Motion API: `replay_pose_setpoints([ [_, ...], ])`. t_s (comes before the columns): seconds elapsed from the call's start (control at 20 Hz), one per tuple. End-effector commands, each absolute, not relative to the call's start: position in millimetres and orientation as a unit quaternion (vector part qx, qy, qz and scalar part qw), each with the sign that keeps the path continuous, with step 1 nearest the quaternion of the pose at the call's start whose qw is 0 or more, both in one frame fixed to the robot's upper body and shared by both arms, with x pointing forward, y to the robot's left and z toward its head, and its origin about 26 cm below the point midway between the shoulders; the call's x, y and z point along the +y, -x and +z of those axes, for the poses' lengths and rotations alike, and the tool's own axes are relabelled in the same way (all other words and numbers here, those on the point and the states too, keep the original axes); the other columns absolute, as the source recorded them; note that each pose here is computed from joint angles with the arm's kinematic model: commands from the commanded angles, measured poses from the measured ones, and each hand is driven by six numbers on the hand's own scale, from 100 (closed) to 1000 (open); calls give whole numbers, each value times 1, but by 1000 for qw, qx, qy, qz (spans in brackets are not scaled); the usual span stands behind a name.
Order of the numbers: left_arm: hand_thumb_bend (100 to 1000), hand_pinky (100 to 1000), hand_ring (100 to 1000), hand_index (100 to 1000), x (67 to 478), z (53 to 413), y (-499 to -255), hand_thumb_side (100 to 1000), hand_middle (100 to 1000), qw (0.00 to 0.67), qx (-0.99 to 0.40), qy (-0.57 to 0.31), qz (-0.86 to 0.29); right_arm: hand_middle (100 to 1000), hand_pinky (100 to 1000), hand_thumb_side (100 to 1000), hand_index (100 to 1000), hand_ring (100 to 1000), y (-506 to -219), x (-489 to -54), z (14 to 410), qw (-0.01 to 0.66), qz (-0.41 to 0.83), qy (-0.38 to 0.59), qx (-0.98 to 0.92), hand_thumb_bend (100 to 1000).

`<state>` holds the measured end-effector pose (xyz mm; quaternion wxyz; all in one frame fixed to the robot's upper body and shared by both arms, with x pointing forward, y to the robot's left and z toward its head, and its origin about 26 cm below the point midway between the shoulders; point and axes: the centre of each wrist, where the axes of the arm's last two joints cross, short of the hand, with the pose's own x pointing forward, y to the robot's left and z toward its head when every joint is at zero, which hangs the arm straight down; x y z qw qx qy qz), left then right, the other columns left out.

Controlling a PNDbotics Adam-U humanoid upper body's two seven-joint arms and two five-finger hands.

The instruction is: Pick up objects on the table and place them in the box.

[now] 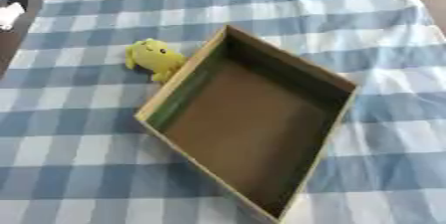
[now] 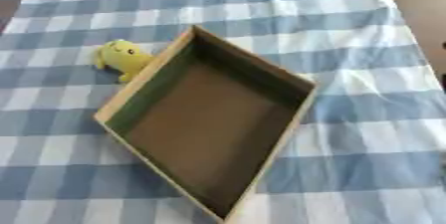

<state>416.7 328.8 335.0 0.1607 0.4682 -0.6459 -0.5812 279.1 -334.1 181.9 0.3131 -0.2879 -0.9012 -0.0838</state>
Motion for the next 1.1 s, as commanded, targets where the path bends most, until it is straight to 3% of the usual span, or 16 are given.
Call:
replay_pose_setpoints([
  [0.05,100,841,870,1000,321,342,-425,482,807,149,-617,-479,-607,393,668,501,694,511,-277,-334,190,300,-71,287,-907,100],
  [0.5,100,852,883,1000,284,332,-456,459,824,140,-582,-453,-660,393,669,503,694,511,-277,-331,189,306,-68,278,-908,100],
  [0.7,238,876,906,1000,270,330,-463,516,841,123,-554,-451,-689,392,670,503,694,511,-278,-330,189,307,-66,273,-909,100],
  [1.1,353,898,917,1000,259,320,-472,563,869,114,-517,-430,-731,391,671,504,694,511,-279,-328,189,309,-62,269,-910,100],
])
